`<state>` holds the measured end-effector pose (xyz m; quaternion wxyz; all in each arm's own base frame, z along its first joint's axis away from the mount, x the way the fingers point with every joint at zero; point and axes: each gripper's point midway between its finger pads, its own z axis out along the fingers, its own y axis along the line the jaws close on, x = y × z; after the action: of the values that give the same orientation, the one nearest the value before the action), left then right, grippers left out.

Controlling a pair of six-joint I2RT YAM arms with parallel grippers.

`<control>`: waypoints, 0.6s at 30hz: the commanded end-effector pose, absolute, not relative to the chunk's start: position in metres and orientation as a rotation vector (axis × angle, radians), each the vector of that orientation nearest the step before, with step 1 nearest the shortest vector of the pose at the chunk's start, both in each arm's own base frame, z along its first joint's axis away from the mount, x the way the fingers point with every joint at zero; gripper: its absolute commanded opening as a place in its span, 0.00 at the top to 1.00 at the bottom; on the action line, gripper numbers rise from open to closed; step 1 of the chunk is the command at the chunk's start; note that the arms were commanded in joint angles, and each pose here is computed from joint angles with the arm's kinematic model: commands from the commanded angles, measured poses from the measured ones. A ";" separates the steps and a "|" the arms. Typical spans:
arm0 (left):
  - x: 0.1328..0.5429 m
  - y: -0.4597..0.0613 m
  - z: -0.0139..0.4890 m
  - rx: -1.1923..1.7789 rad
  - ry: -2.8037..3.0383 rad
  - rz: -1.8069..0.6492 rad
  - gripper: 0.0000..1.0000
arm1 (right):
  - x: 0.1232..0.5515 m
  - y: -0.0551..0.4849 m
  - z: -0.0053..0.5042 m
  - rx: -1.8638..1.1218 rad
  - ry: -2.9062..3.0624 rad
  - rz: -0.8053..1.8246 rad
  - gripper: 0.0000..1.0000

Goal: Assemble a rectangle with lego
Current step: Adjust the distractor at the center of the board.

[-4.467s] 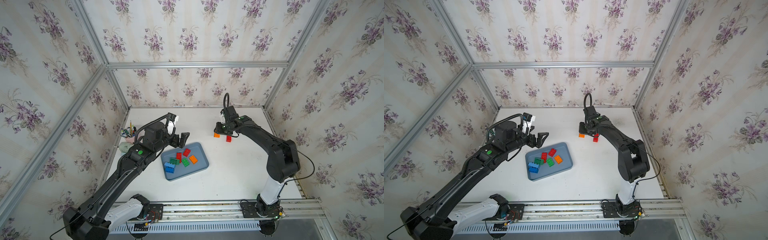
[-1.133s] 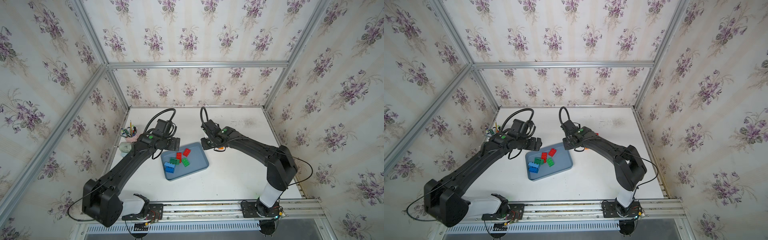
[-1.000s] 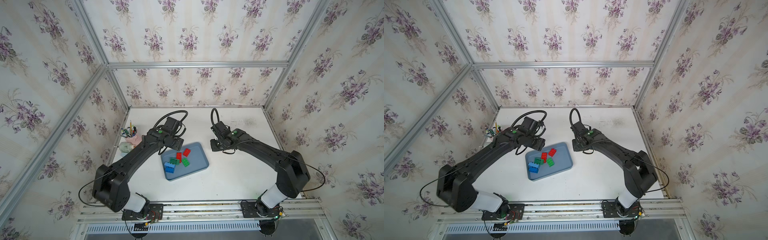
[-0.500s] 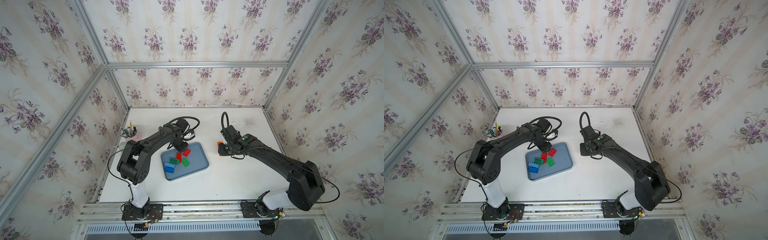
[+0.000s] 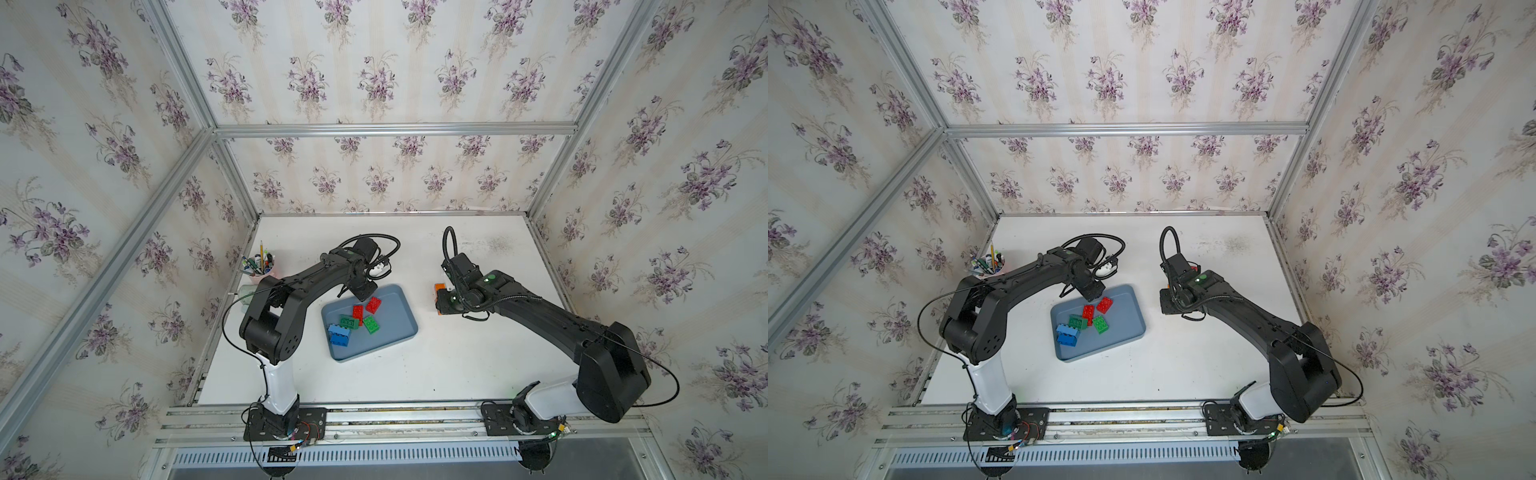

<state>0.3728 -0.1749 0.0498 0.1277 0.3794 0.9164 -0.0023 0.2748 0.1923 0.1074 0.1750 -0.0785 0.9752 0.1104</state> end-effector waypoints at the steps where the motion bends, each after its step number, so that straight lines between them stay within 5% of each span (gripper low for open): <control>1: 0.365 -0.176 0.038 1.155 2.723 -0.053 0.62 | 0.277 0.193 0.109 -0.214 2.752 0.317 0.66; 18: 0.363 -0.135 0.032 0.796 2.844 0.184 1.00 | 0.278 0.194 0.108 -0.214 2.743 0.322 0.67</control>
<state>0.3622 -0.1522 0.0328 0.0950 0.2953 0.9505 0.0164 0.2726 0.1908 0.1033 0.1715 -0.0783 0.9761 0.1082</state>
